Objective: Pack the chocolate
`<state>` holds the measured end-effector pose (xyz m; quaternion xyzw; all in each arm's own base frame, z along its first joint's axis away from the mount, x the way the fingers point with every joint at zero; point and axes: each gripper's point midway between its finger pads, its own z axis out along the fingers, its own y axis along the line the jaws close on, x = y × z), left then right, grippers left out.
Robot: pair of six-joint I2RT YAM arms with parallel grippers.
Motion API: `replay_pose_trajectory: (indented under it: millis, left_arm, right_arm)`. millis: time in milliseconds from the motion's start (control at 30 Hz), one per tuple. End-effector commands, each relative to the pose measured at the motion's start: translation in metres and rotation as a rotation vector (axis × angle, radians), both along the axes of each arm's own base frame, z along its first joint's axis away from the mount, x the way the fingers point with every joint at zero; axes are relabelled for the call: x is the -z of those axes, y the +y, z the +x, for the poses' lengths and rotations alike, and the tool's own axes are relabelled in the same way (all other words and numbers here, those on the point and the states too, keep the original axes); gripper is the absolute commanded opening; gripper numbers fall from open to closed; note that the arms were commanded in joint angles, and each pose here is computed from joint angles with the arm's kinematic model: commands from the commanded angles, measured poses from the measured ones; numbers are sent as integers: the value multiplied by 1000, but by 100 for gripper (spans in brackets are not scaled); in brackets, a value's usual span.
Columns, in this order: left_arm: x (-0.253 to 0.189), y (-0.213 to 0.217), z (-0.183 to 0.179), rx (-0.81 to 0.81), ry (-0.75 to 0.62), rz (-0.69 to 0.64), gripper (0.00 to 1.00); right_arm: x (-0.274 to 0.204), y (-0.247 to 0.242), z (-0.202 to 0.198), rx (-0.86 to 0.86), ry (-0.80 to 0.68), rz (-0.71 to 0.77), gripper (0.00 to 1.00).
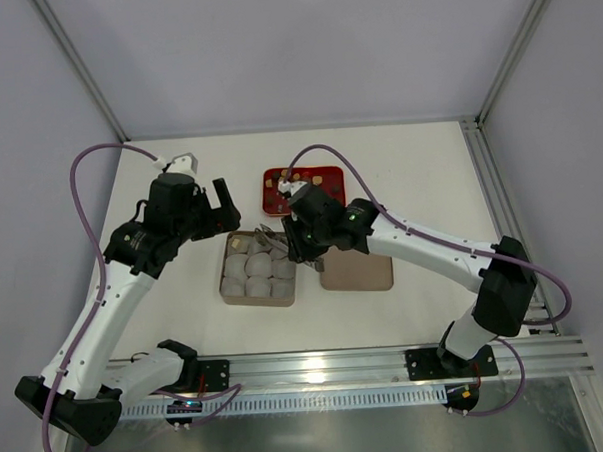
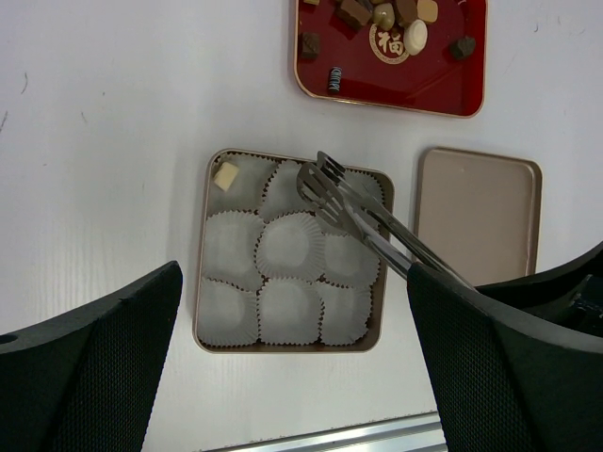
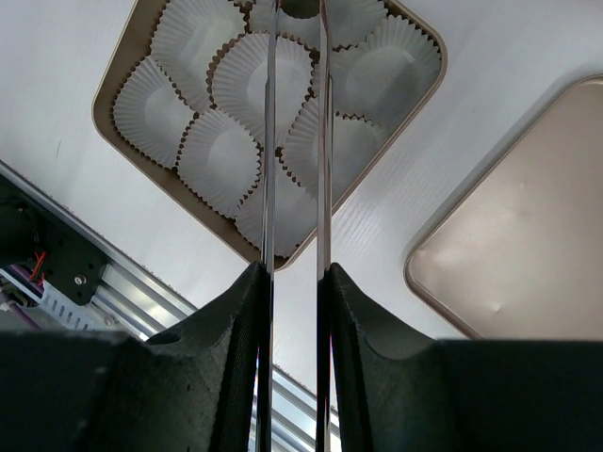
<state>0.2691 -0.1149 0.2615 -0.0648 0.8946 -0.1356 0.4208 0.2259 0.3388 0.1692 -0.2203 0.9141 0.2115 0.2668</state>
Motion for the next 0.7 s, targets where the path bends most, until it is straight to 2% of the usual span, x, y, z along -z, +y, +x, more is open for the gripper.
replay_pose_trajectory:
  millis: [0, 233, 367, 667]
  left_arm:
    - [-10, 0, 2, -1, -41, -18, 100]
    - [-9, 1, 1, -1, -41, -9, 100]
    - [-8, 2, 1, -1, -40, -6, 100]
    - [-10, 1, 1, 2, -44, -13, 100]
  right_arm:
    - [-7, 14, 7, 6, -30, 42, 33]
    - [1, 19, 7, -3, -22, 27, 34]
    - [0, 19, 6, -1, -26, 22, 39]
    - [-15, 18, 7, -3, -50, 37, 43]
